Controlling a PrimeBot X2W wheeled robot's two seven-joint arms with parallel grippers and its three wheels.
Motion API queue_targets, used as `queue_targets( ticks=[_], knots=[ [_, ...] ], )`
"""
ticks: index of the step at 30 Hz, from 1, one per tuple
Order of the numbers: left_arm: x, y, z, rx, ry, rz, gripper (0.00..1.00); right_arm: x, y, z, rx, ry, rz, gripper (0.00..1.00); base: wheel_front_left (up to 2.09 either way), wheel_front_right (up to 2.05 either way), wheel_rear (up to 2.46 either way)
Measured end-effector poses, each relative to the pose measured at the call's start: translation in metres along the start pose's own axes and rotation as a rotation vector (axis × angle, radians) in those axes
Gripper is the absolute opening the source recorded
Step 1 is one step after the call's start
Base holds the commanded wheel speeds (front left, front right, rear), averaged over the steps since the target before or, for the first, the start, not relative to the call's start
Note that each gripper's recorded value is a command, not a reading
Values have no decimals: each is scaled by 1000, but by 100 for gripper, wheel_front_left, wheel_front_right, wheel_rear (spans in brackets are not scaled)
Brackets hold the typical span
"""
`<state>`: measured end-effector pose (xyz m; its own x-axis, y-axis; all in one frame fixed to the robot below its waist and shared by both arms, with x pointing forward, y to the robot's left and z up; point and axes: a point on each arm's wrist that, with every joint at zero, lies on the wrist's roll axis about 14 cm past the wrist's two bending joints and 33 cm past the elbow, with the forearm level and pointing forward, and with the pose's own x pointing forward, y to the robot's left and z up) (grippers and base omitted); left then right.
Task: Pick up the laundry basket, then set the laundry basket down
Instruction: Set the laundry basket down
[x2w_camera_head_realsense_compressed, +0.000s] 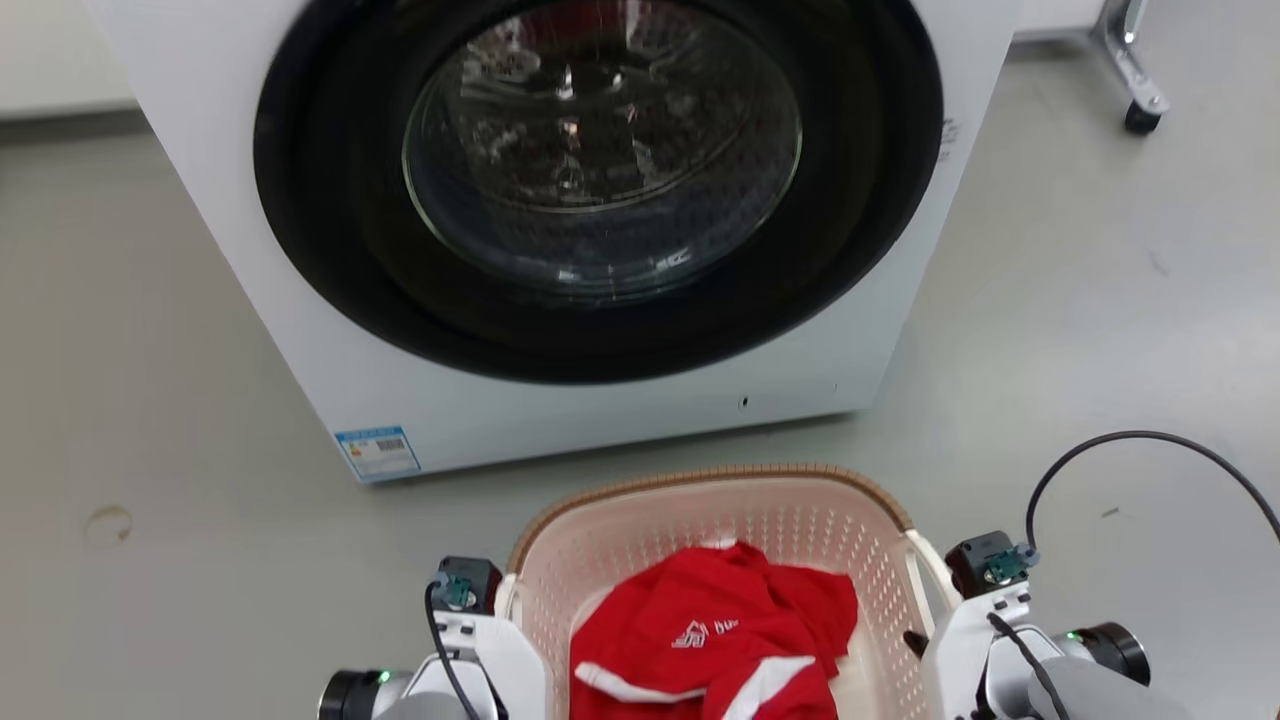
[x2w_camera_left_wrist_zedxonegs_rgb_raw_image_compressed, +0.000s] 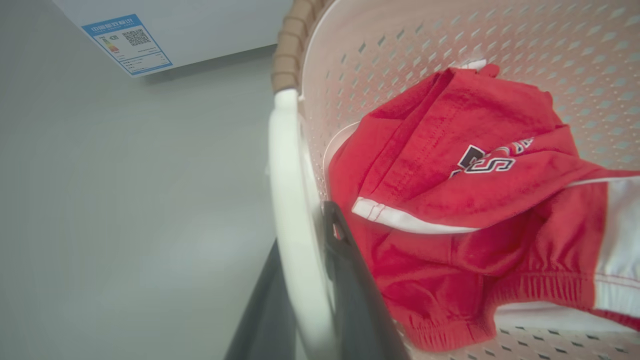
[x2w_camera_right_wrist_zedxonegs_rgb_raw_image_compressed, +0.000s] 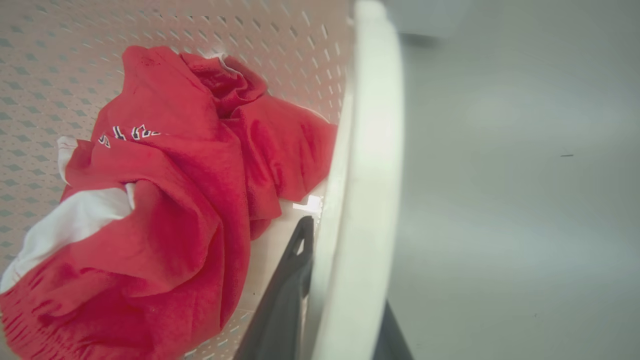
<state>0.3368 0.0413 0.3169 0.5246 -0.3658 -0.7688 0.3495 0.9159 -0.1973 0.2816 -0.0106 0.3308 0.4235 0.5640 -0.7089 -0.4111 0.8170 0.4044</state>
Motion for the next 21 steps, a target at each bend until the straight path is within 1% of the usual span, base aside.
queue_targets(
  ticks=[3, 9, 17, 21],
  knots=[
    [11, 5, 7, 0, -16, 15, 0, 9, -7, 4, 2, -18, -1, 0, 0, 0, 0],
    [40, 21, 26, -14, -70, 61, 0, 32, -30, 24, -25, -63, -6, 0, 0, 0, 0],
    [88, 33, 32, -31, -78, 91, 0, 68, -71, 30, -35, -83, -8, 0, 0, 0, 0],
    [111, 41, 27, -45, -67, 106, 0, 89, -89, 28, -38, -62, -3, 0, 0, 0, 0]
  ],
)
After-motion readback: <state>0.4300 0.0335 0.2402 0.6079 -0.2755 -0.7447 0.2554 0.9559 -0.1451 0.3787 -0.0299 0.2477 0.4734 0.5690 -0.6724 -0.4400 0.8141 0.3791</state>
